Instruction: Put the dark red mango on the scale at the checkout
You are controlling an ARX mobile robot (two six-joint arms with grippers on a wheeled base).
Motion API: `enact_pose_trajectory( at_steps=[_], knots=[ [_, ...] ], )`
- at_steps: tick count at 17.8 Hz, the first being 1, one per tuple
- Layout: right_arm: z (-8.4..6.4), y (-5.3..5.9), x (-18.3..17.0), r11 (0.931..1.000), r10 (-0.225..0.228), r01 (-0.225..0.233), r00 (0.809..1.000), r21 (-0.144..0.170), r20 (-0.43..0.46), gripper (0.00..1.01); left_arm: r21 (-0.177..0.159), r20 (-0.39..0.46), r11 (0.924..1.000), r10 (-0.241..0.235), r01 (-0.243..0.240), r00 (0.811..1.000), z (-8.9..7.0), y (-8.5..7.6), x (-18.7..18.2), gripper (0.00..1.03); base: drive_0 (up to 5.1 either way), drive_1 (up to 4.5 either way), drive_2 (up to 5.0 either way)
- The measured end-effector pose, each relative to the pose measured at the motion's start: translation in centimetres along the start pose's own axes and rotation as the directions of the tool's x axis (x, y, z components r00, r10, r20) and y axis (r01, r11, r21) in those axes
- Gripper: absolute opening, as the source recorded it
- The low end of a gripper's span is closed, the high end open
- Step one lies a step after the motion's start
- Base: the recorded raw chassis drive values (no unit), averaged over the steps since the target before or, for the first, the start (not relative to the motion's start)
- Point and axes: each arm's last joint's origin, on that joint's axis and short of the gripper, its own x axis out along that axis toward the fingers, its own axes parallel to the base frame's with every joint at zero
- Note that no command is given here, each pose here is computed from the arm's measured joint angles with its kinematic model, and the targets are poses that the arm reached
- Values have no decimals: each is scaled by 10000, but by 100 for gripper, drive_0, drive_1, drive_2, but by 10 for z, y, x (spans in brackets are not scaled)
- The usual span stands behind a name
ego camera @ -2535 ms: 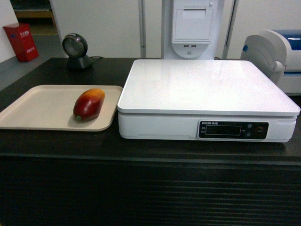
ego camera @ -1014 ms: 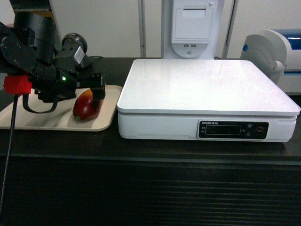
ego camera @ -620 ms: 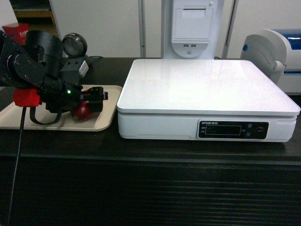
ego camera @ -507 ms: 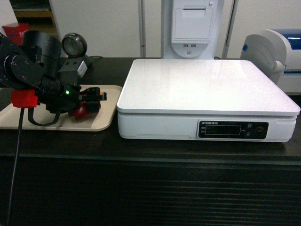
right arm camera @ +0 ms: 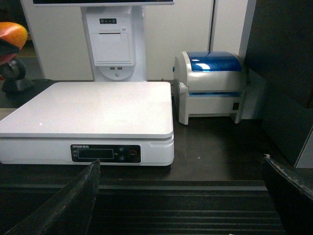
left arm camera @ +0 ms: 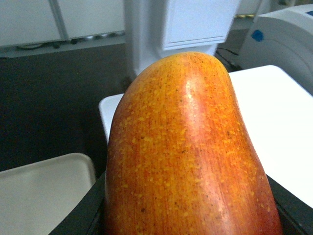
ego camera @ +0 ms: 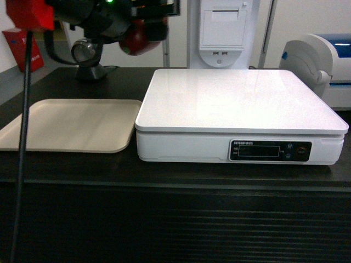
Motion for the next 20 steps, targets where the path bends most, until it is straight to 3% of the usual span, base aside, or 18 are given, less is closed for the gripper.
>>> enact_pose_trajectory(
  at_steps=[2,5,9,11,17,20],
  knots=[
    [0,0,0,10000,0,0,10000,0,-4,98,125,-20,9997,-195,195,9998,5,-24,6,60,0,0,0],
    [0,0,0,10000,0,0,10000,0,-4,98,-123,23,9996,-235,235,9997,9,-54,22,60,0,0,0],
    [0,0,0,10000,0,0,10000,0,-4,98,-554,-949,9949,-889,839,9915,-9,-112,52,60,0,0,0],
    [0,0,0,10000,0,0,10000,0,-4,98,-783,-1400,9932,-968,864,9854,-19,-129,66,60,0,0,0],
    [0,0,0,10000,0,0,10000,0,-4,98,-1410,-2152,9899,-160,-148,9764,-31,-126,92,60,0,0,0],
    [0,0,0,10000,0,0,10000,0,-4,98,-2024,-2752,9759,230,-813,9611,-42,-116,103,60,0,0,0]
  ],
)
